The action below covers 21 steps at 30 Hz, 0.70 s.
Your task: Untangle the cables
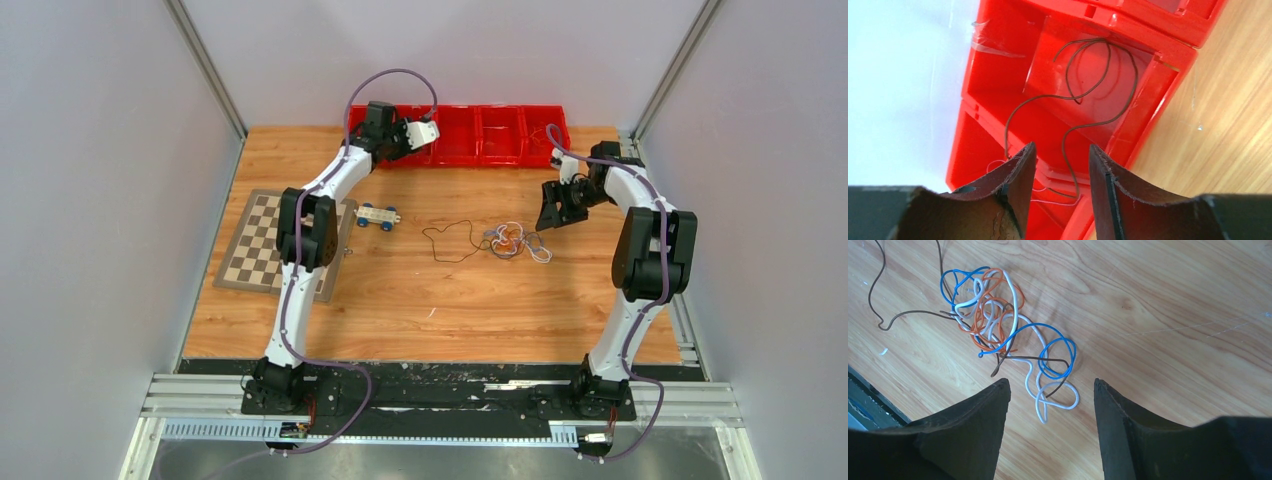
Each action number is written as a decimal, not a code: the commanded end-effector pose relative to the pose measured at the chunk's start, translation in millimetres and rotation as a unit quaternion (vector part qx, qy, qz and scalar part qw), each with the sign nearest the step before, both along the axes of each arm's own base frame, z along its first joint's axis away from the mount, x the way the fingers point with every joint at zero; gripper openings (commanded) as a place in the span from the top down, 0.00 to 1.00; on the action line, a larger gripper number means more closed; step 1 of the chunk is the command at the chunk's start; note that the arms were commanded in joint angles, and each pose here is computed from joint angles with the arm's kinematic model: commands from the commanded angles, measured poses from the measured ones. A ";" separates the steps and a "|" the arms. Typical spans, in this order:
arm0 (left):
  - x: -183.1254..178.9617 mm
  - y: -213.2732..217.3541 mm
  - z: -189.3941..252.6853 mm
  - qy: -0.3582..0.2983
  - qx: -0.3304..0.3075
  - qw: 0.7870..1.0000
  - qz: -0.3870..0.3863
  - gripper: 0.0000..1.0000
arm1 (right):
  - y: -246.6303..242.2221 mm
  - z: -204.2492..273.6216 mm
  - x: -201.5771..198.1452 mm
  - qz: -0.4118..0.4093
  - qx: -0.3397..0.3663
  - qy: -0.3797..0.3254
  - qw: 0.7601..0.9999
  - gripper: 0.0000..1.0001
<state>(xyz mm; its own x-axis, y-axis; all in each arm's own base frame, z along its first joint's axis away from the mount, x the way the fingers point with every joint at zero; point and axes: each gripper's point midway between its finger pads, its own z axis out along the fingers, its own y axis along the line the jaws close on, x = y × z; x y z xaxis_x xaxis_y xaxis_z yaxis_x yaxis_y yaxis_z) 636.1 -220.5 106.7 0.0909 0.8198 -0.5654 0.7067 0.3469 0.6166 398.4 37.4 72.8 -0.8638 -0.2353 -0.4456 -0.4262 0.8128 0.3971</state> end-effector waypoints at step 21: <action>32.0 0.8 -18.0 -0.060 0.074 0.995 -0.004 0.76 | 0.3 4.3 7.3 -0.006 0.012 -0.017 1.000 0.39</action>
